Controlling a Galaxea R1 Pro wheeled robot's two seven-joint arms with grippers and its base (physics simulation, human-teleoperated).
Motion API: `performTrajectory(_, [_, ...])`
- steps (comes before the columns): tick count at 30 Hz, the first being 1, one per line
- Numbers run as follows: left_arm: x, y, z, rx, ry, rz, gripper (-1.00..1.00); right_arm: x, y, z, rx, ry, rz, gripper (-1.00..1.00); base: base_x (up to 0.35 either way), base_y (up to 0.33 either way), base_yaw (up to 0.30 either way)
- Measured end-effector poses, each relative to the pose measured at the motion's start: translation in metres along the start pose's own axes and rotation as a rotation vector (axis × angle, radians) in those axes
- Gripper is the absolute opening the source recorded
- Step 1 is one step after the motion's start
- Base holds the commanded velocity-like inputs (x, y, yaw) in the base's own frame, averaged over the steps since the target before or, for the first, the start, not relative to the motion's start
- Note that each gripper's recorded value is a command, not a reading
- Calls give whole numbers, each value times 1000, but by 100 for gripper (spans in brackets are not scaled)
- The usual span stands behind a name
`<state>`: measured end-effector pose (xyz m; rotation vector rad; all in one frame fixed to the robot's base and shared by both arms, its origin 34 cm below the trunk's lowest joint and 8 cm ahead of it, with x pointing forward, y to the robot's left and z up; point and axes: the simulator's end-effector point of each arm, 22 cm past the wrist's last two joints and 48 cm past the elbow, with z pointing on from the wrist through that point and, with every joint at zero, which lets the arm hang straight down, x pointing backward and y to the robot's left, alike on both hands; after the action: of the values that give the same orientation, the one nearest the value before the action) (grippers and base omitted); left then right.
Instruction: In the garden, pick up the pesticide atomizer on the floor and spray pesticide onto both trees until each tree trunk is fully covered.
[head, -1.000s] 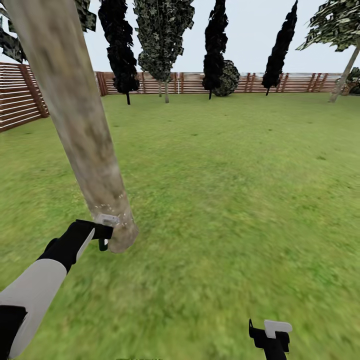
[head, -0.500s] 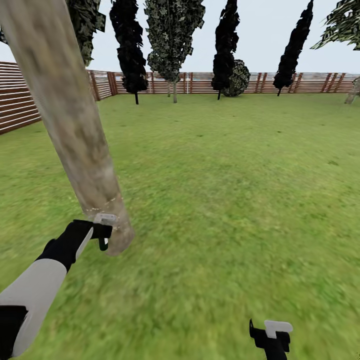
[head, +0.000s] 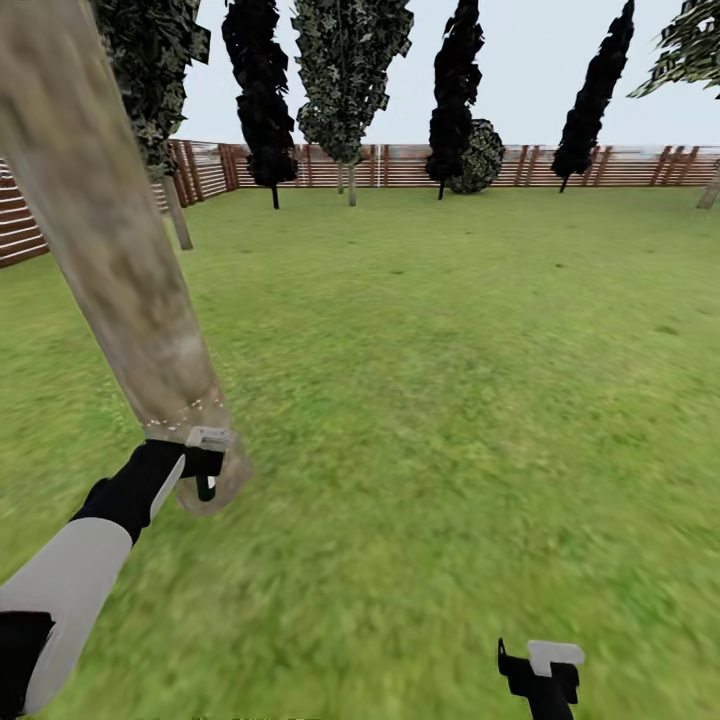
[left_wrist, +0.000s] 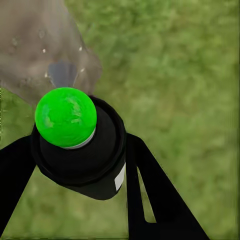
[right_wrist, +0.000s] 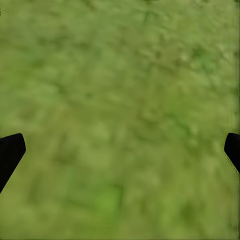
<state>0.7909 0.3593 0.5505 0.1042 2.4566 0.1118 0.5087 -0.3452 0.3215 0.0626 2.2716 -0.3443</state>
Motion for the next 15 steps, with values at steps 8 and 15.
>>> performTrajectory(8, [14,9,3,-9,21,-23,-100,0,0,0,0,0,0,100,65,-273,268])
performTrajectory(15, [26,9,7,-7,48,-27,-100,0,-1,0,1,0,-1,100,159,-260,18])
